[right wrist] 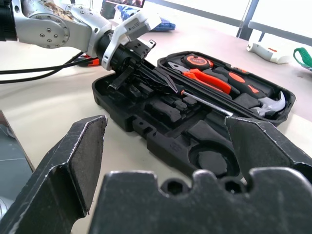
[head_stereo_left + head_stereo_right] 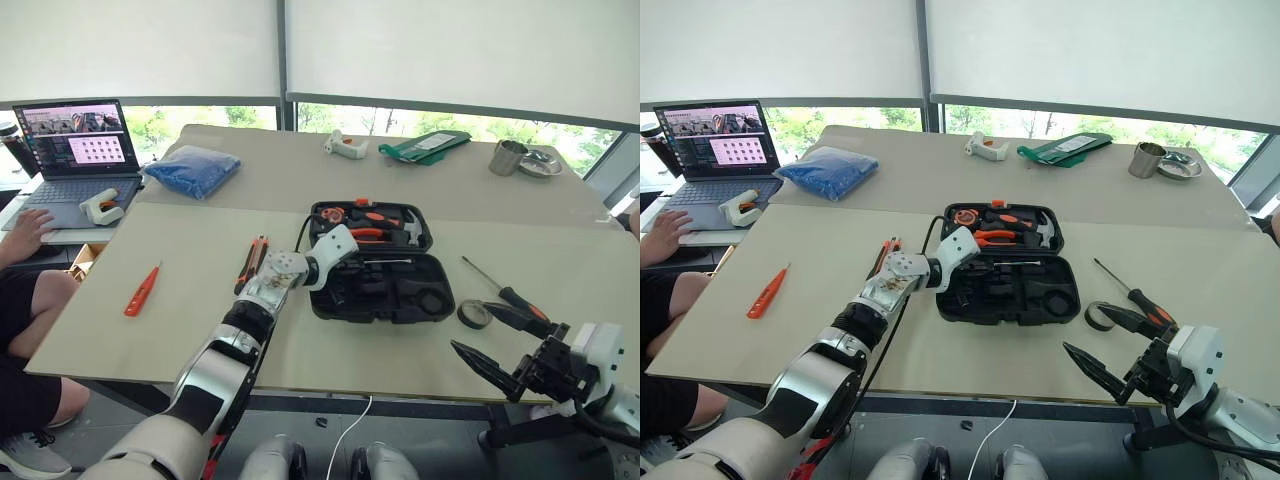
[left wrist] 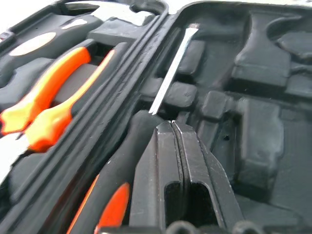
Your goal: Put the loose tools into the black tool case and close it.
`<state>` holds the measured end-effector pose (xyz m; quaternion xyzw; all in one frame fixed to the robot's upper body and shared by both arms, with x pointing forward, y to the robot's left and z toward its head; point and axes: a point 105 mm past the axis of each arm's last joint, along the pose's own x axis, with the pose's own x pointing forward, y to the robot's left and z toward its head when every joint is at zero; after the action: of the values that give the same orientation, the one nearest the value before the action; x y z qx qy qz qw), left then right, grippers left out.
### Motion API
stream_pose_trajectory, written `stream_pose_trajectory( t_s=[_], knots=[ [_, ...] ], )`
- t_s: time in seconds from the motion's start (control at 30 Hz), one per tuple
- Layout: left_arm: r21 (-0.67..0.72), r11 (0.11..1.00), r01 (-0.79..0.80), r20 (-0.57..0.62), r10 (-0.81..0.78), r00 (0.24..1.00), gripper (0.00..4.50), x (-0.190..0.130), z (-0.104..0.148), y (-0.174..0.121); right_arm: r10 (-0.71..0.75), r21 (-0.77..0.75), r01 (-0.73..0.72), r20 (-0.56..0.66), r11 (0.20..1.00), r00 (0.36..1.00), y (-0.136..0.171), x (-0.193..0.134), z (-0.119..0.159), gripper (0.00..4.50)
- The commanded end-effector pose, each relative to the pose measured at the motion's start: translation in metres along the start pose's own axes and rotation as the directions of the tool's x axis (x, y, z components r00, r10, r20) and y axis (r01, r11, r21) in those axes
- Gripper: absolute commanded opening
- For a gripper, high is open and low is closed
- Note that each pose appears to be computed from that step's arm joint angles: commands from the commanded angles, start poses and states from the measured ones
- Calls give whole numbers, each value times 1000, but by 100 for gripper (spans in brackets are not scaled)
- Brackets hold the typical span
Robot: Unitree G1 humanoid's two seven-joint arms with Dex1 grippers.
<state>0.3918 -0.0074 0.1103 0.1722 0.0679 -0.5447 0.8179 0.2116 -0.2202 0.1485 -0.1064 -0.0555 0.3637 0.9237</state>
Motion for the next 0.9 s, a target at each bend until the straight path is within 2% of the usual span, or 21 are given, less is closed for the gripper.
stream_pose_trajectory(
  t_s=[0.03,0.2,0.3,0.4,0.57,0.63,0.73,0.9],
  knots=[
    [20,1000,-17,105,15,994,5,-4,26,3,-17,-37,18,28,999,999,-2,-3,12,450],
    [-8,987,-161,93,161,983,5,-4,27,24,-18,-36,19,31,999,999,-2,-1,12,450],
    [-12,982,-187,55,187,981,5,-1,19,27,-18,-36,20,34,999,999,-3,0,12,450],
    [45,984,-170,-14,170,985,5,2,6,22,-20,-37,22,34,999,999,-3,1,12,450],
    [-7,992,-126,-61,125,990,5,9,-9,11,-21,-35,22,31,999,999,-4,0,11,450],
    [67,992,-111,-99,118,988,5,11,-14,8,-30,-36,31,28,999,999,-5,0,10,450],
    [65,994,-84,-151,93,984,5,14,-23,3,-52,-34,53,27,998,998,-8,0,8,450],
    [50,998,-47,-170,55,984,5,19,-26,-2,-85,-13,86,31,996,996,-11,0,4,450]
  ],
)
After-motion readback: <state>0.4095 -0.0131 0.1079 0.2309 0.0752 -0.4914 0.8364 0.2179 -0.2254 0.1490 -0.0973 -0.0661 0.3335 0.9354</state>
